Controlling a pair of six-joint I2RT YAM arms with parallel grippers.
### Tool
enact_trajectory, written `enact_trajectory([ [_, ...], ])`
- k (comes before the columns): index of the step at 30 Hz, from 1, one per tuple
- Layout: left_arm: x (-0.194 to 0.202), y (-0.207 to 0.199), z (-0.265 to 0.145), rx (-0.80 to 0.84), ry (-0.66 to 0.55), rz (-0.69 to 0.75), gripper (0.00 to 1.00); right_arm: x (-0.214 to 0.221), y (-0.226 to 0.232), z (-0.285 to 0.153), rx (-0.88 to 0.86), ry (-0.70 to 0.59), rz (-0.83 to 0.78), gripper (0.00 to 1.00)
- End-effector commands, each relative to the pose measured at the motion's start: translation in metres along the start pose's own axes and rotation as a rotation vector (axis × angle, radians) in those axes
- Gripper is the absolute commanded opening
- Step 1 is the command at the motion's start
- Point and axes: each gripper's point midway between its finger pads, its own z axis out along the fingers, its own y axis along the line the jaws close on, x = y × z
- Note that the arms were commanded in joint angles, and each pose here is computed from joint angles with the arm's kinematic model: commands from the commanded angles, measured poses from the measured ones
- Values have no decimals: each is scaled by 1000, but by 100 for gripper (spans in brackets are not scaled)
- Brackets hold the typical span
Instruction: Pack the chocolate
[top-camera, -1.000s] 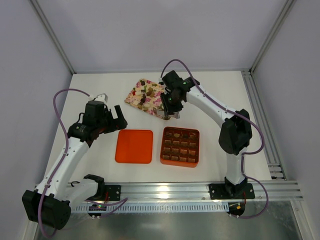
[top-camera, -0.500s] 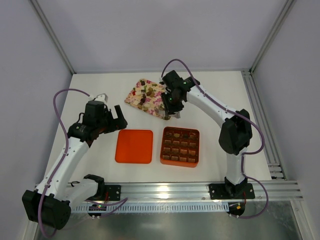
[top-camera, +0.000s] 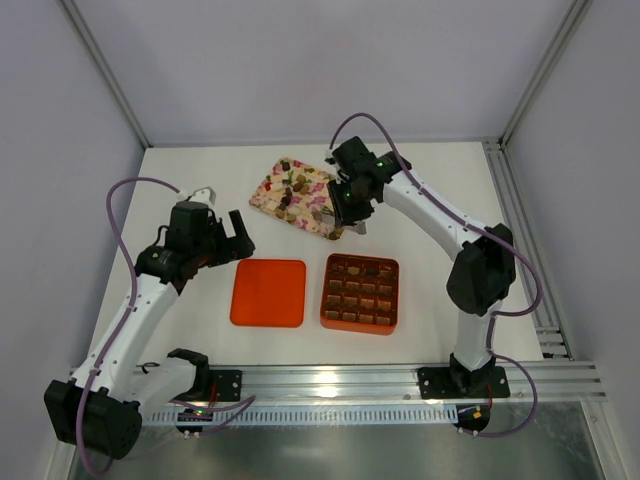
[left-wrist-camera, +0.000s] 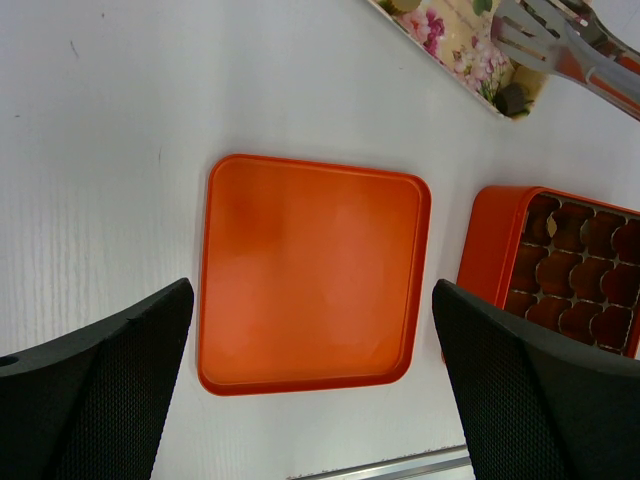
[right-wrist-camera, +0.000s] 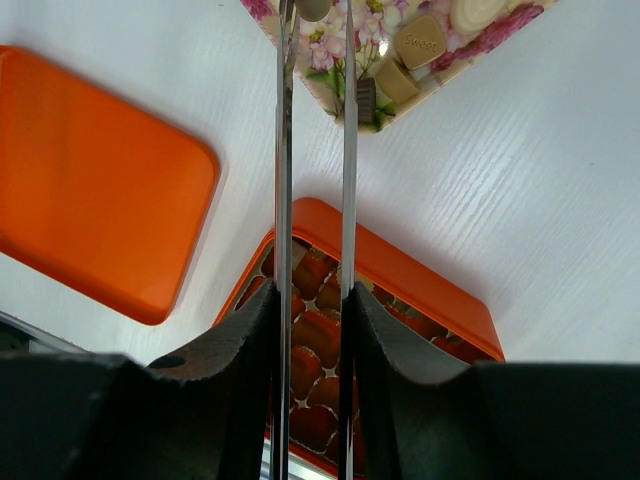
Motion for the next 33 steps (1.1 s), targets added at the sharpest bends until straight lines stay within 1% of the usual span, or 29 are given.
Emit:
enact_trajectory([
  [1, -9, -4, -4, 19, -32, -6, 100, -16, 1, -33, -10, -104, 1, 36],
  [11, -9, -5, -4, 25, -34, -6, 100, -1, -4, -61, -6, -134, 14, 36],
  [12, -8, -5, -4, 25, -31, -5, 100, 0, -5, -70, -6, -151, 18, 36],
  [14, -8, -5, -4, 25, -31, -8, 100, 8, -7, -74, -1, -147, 23, 36],
  [15, -9, -6, -4, 28, -34, -5, 100, 9, -8, -86, -3, -173, 26, 36],
  [18, -9, -6, -4, 30, -31, -5, 100, 23, -13, -96, 12, -170, 37, 36],
  [19, -9, -7, -4, 30, -31, -6, 100, 27, -13, -109, 5, -193, 41, 36],
  [22, -8, -7, -4, 32, -27, -6, 100, 49, -18, -115, 13, -169, 57, 36],
  [23, -9, -7, -4, 33, -30, -7, 100, 58, -25, -121, 41, -180, 67, 36],
  [26, -9, -8, -4, 36, -30, -6, 100, 81, -32, -134, 50, -179, 81, 36],
  [33, -8, -8, -4, 40, -27, -4, 100, 136, -47, -149, 83, -155, 143, 37],
])
